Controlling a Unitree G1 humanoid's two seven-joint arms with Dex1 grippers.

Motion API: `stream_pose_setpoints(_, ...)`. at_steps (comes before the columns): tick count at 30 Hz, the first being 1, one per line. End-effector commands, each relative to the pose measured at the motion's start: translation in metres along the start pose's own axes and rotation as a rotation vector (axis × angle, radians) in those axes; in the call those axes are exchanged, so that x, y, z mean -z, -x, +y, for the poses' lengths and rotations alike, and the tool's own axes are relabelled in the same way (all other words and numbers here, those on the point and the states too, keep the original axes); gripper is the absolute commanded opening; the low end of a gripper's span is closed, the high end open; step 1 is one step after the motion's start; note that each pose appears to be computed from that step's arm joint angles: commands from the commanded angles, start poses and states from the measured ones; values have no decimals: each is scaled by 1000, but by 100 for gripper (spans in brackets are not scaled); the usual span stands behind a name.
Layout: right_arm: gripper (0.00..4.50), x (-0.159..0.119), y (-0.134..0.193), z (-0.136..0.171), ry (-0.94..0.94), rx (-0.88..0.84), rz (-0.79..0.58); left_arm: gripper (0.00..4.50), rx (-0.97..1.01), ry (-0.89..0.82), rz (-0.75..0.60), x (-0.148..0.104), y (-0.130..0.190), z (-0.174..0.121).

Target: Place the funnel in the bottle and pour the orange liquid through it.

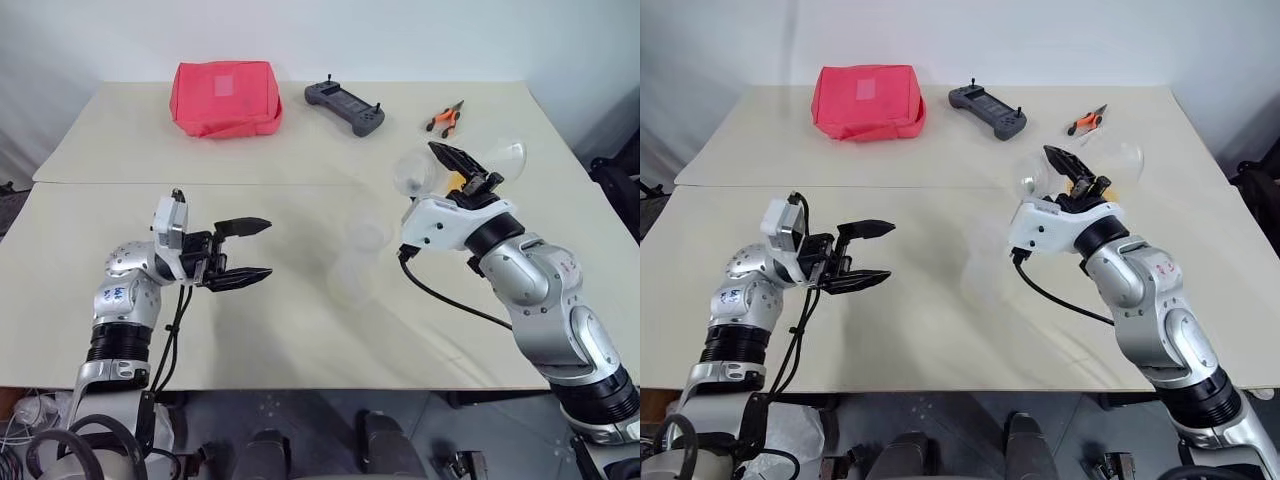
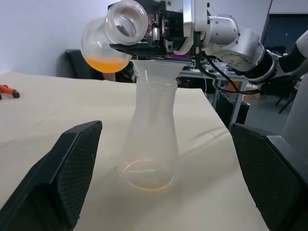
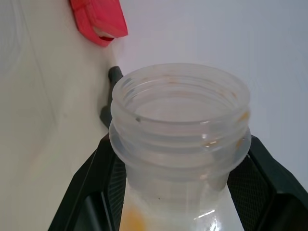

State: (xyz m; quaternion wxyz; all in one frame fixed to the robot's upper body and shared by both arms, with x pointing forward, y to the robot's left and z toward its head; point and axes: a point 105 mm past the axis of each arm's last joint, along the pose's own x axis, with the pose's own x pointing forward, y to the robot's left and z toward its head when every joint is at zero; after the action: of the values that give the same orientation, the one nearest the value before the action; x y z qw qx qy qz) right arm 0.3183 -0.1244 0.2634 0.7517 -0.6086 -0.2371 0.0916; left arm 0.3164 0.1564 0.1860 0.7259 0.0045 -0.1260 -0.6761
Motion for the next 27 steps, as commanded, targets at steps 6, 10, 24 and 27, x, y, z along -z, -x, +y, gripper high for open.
stream_pose_setpoints(6,246,-22,11,-6,121,53,-50,450,127,-17,-18,-6,-4,-8)
stream_pose_setpoints(10,246,-23,13,0,144,49,-49,450,133,-15,-16,-5,-5,-7)
stream_pose_setpoints(24,246,-28,15,3,287,59,-107,450,139,-8,-19,-5,-8,-3)
stream_pose_setpoints(27,246,-29,14,3,306,63,-119,450,141,-7,-22,-5,-8,-3)
